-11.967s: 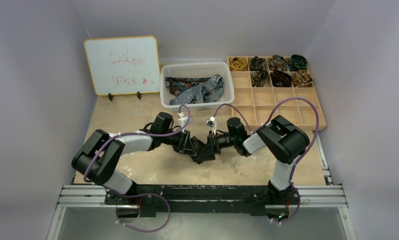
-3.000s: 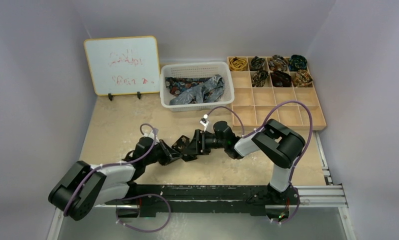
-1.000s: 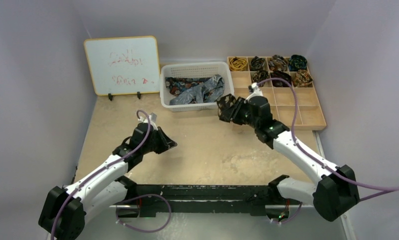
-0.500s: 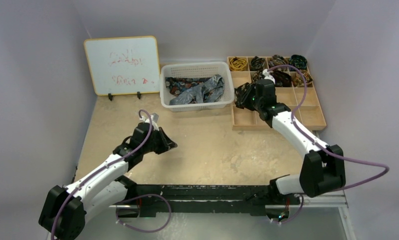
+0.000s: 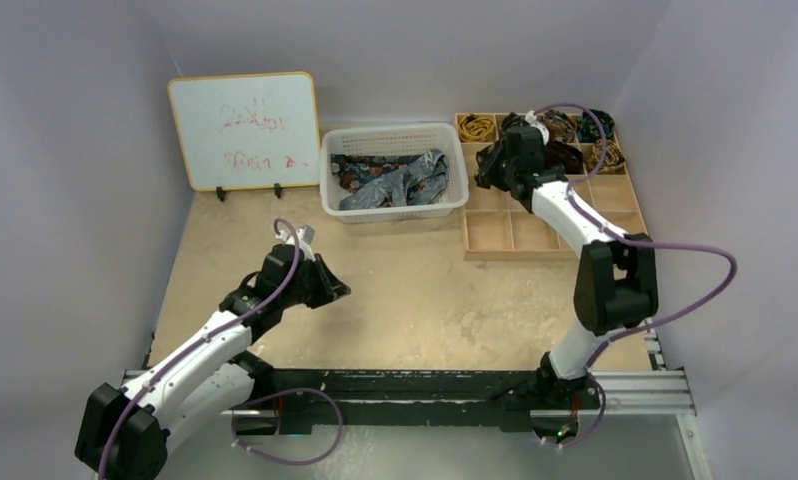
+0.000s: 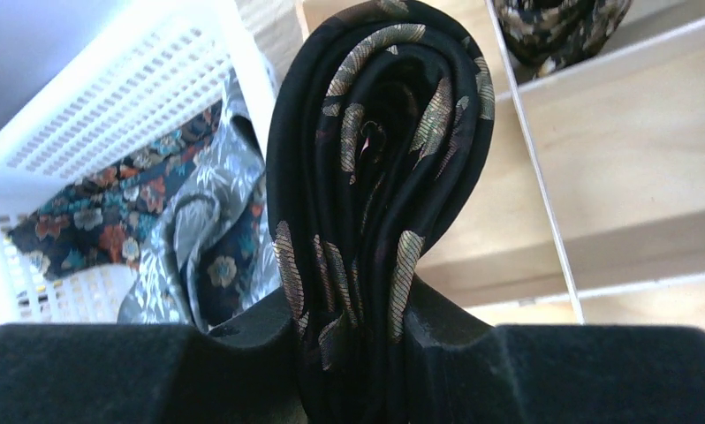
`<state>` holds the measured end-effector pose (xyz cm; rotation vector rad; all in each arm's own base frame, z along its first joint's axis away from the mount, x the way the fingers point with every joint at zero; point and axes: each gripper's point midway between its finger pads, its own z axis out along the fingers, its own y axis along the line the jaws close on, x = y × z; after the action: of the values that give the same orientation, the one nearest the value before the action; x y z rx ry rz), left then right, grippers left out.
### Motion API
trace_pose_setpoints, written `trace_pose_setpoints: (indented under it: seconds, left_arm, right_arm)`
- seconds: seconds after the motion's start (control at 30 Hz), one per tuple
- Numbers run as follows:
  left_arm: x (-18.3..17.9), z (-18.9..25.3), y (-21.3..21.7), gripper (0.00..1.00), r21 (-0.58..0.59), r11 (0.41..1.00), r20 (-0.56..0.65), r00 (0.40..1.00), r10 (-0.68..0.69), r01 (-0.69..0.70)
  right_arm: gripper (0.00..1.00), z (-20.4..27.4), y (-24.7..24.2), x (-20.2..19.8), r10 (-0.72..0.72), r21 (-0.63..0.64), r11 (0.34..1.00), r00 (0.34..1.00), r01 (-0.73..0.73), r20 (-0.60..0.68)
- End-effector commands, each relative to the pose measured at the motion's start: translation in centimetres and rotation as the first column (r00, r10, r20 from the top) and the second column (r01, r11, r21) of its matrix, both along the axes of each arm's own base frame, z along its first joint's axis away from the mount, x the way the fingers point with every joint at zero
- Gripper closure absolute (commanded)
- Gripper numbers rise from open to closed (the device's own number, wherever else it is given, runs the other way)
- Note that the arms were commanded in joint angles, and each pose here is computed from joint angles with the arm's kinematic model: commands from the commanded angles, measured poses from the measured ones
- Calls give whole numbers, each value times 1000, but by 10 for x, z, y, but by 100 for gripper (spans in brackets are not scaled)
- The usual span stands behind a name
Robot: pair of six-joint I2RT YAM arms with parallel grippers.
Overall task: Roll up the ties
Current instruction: Place the tie in the storage box.
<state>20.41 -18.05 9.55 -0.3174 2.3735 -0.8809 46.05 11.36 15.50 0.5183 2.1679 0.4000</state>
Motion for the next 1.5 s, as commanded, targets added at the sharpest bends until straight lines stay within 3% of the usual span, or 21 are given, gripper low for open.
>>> trace_pose_setpoints:
  seconds: [0.0,0.37,0.73,1.27,1.47]
  left_arm:
    - [10,23,3,99,31,1000,71,997,3,-5]
    - [9,29,8,98,52,999,85,996,10,-14]
    - [10,21,7,98,65,998,72,997,-2,-3]
    - [16,20,5,98,74,997,85,996,-12,6]
    - [14,22,8,98,78,997,89,996,-5,-2]
  right_arm:
    - [70,16,-6,36,-58,-22,998,997,59,49]
    - [70,-1,-20,82,-249,-30,968,968,250,12]
    - [70,-5,-16,110,-298,-19,955,955,298,4]
    - [68,-54,5,109,-334,-95,941,938,326,-96]
    - [68,-67,2,109,-371,-179,920,921,348,-121]
